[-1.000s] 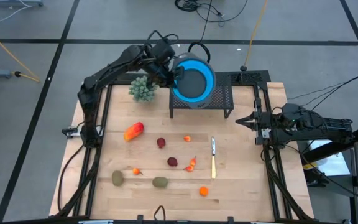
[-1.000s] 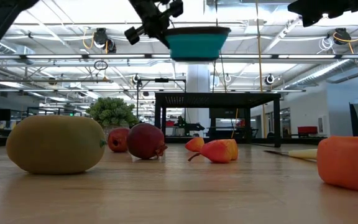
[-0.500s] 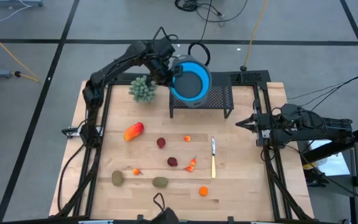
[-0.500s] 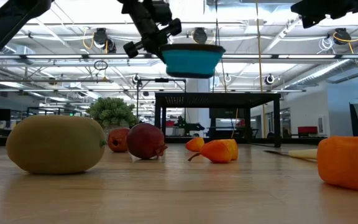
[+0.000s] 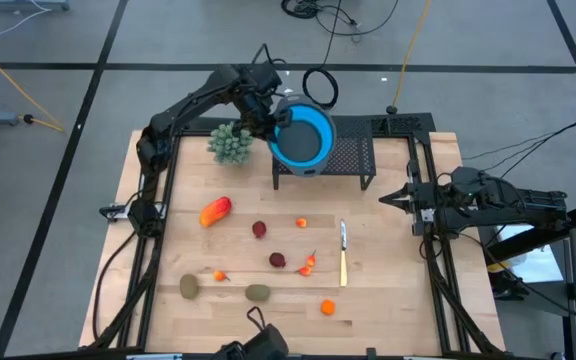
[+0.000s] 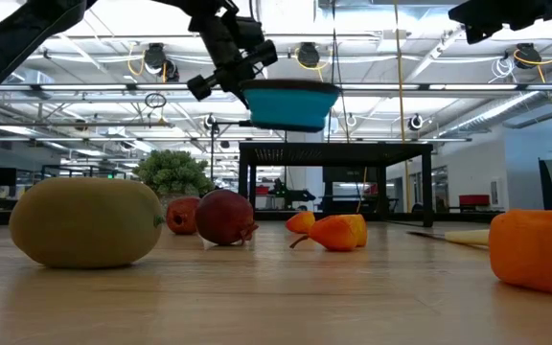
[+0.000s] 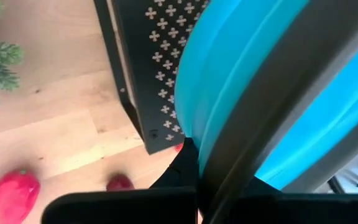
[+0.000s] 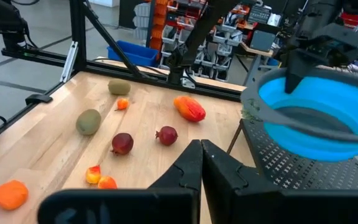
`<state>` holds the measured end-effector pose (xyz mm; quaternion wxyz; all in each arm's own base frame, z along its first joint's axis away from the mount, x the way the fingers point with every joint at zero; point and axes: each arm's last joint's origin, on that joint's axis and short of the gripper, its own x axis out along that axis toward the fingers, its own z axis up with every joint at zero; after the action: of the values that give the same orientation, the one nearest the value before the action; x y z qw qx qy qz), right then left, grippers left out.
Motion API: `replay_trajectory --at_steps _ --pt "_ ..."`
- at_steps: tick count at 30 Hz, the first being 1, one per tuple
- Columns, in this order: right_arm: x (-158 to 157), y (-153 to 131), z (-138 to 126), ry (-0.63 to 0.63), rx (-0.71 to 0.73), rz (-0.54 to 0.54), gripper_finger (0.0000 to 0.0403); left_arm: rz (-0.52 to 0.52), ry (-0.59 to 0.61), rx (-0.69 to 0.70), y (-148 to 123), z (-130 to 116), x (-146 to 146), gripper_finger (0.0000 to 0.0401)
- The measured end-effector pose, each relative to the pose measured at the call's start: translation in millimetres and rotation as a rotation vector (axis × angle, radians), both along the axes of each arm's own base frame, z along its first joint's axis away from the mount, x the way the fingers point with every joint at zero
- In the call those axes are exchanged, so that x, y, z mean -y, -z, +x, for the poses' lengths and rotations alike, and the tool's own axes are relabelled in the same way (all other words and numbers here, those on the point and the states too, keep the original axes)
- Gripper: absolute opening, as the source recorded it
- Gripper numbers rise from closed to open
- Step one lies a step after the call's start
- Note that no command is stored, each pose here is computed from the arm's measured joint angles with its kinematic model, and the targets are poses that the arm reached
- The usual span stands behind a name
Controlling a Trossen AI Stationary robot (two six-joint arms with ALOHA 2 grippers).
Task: Pick & Place Fruit
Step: Put the blue strainer bowl on the shelf
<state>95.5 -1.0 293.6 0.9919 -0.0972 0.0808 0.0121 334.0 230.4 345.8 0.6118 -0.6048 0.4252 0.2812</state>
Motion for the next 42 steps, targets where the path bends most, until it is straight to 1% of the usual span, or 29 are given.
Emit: replay_trajectory --at_steps 4,10,14,17,21,26,33,38,42 --pt "0.2 2.1 -0.4 0.006 -0.022 -0.003 0.0000 -0.007 0.006 -0.002 3.8 1.2 -2.7 0.0000" --pt "3.0 7.1 -2.0 0.096 -0.076 -0.050 0.0000 -0.005 0.006 0.004 3.7 0.6 -4.2 0.0000" --pt "3.4 7.6 -5.9 0.112 -0.072 -0.049 0.0000 -0.005 0.005 0.003 3.7 0.6 -4.1 0.0000" --pt "3.4 14.2 -8.8 0.116 -0.046 -0.032 0.0000 -0.005 0.005 0.003 3.7 0.6 -4.2 0.0000" --pt "2.6 27.6 -10.8 0.093 -0.001 -0.012 0.0000 -0.005 0.005 0.003 3.7 0.6 -4.2 0.0000" --pt "0.6 38.5 -12.3 0.029 0.022 0.015 0.0000 -0.005 0.005 0.003 3.7 0.6 -4.2 0.0000" --pt "0.6 53.4 -9.2 0.039 -0.014 0.076 0.0000 0.005 -0.013 -0.006 3.5 0.5 -4.7 0.0000" --pt "0.7 56.1 -7.4 0.039 -0.003 0.080 0.0000 0.010 -0.022 0.020 5.9 5.9 -7.1 0.0000" --pt "0.7 56.1 -7.4 0.039 -0.003 0.080 0.0000 0.012 -0.013 0.074 6.1 12.0 -8.7 0.0000"
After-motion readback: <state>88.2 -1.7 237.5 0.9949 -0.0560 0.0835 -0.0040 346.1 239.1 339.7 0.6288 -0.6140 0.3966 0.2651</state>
